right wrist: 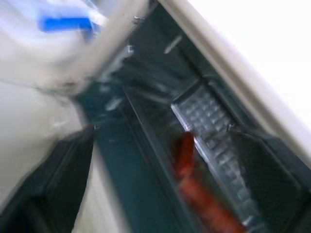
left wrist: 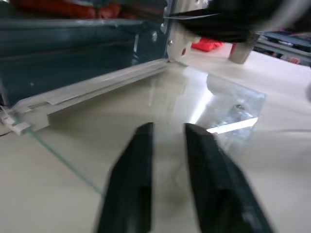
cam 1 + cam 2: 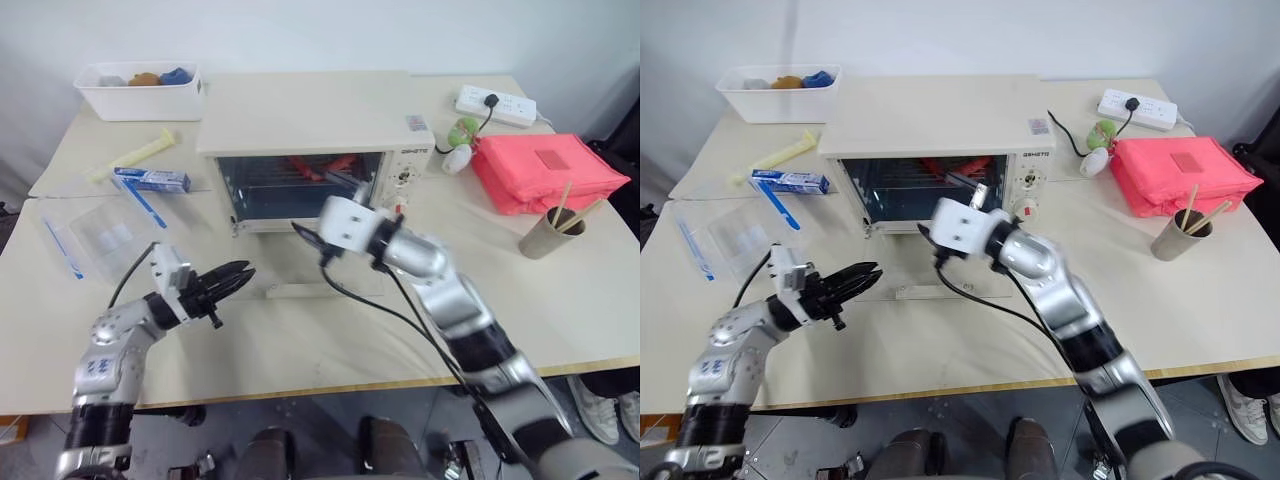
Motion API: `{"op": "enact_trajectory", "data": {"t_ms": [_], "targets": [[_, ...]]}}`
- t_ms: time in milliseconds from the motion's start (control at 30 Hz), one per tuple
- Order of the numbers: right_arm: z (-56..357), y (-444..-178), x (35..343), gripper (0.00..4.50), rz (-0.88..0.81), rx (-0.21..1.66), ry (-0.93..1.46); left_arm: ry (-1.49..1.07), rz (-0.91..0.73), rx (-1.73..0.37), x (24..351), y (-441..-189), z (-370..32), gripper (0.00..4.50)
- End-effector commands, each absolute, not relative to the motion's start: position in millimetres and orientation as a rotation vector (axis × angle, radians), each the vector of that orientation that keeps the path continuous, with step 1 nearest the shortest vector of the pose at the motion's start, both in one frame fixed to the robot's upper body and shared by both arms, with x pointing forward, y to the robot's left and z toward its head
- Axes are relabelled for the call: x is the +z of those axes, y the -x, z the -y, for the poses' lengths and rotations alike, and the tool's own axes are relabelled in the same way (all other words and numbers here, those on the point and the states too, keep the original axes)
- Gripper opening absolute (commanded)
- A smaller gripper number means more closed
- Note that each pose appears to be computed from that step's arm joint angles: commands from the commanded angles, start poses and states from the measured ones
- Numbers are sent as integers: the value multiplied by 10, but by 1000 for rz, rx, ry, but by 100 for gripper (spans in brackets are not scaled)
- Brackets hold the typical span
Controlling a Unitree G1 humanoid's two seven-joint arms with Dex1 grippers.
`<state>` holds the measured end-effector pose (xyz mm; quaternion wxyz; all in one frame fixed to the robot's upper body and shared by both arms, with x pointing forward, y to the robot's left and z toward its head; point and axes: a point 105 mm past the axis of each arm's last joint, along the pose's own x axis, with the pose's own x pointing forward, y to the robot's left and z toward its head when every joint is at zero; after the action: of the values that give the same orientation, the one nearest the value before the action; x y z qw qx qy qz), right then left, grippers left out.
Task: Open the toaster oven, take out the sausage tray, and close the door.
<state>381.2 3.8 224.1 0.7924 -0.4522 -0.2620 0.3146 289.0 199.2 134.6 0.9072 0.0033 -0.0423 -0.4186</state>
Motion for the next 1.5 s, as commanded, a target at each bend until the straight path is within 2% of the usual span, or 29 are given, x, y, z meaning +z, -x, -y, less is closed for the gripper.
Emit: {"op": "enact_trajectory", "data": {"t_ms": [33,200,267,300,400,467,533,733,767,967,1500], "targets": [[-53,-4045,2212,450,553,547,1085,-28,139,-826,1491,-2791,-2065,242],[-139,-4223,2204,450,553,482,1199,-26,161,-793,1504,-2765,-2093,389],[-169,-4253,2190,450,559,476,1237,-24,169,-793,1508,-2767,-2078,389],[-185,-4266,2177,432,562,474,1254,-22,171,-794,1507,-2770,-2068,392],[-197,-4304,2126,360,554,472,1293,-27,176,-790,1507,-2781,-2058,393],[-197,-4320,2100,279,551,471,1307,-28,179,-789,1510,-2785,-2057,393],[-211,-4320,2080,225,561,475,1323,-27,181,-788,1513,-2792,-2060,393],[-257,-4280,2097,19,622,474,1354,-19,204,-794,1585,-2890,-2053,393],[-254,-4282,2123,3,630,464,1350,-17,207,-797,1601,-2915,-2050,393],[-263,-4237,2303,3,714,435,1335,-21,238,-812,1734,-3106,-2052,393],[-339,-4011,2424,3,825,546,1360,-37,350,-851,2221,-3555,-2034,393]]}}
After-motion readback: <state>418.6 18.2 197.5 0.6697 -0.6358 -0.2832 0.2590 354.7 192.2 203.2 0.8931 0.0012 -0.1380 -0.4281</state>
